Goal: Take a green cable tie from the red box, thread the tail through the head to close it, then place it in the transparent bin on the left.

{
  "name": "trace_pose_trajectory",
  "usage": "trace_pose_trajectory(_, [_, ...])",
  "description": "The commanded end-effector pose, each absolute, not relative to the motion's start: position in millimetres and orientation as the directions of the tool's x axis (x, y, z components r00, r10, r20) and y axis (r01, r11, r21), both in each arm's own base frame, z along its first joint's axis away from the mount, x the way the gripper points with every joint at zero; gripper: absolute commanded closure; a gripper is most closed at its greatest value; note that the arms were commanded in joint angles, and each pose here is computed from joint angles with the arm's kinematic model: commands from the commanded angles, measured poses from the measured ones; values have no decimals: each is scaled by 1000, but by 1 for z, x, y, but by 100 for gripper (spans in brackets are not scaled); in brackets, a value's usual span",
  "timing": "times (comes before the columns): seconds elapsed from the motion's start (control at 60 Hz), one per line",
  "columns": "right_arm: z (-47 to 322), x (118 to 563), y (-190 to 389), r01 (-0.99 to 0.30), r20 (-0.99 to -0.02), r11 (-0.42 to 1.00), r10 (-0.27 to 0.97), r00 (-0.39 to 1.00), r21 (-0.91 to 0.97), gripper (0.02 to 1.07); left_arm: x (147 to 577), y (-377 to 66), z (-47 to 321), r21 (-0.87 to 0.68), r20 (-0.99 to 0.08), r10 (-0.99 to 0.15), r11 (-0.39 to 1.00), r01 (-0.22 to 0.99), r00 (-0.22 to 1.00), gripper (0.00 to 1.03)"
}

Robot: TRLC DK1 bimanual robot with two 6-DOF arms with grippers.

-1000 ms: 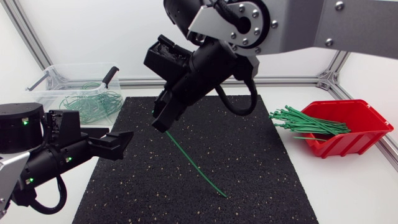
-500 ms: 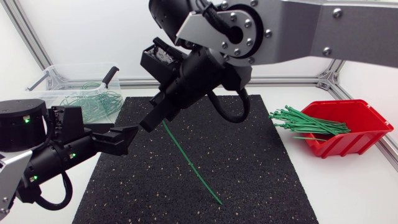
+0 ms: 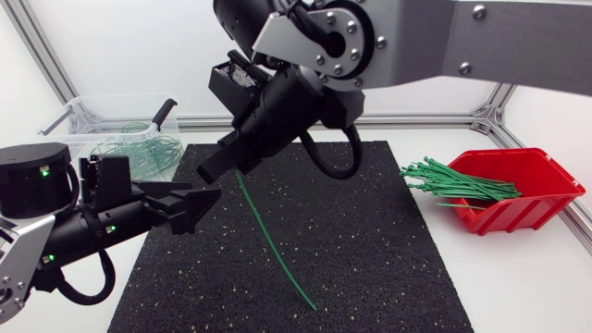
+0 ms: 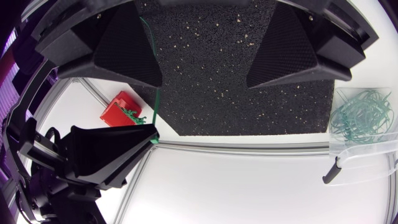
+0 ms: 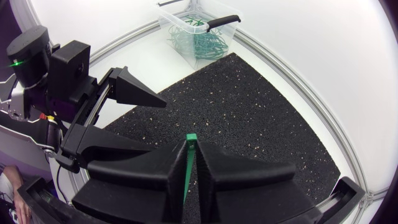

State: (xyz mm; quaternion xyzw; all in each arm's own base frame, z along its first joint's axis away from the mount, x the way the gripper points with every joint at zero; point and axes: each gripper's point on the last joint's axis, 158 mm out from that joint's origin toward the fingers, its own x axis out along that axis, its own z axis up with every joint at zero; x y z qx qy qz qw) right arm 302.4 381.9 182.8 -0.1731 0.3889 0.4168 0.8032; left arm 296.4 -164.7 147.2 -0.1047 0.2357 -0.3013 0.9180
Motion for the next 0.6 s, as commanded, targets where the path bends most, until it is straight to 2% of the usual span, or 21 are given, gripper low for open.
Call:
trace_pose_trajectory(0.0, [176,310,384,-778,-781,622,527,335,86,101,297,-166,149,-369,-352,-624,777,510,697,9])
trace_pose_trajectory(0.233, [168,315,389,-768,-797,627,526,298,127,101,292,-180,159,-384,-322,-684,726,571,654,11])
trace_pose_trajectory(0.583, [163,318,395,-741,-809,651,519,277,164,101,302,-199,170,-414,-285,-716,691,592,637,20])
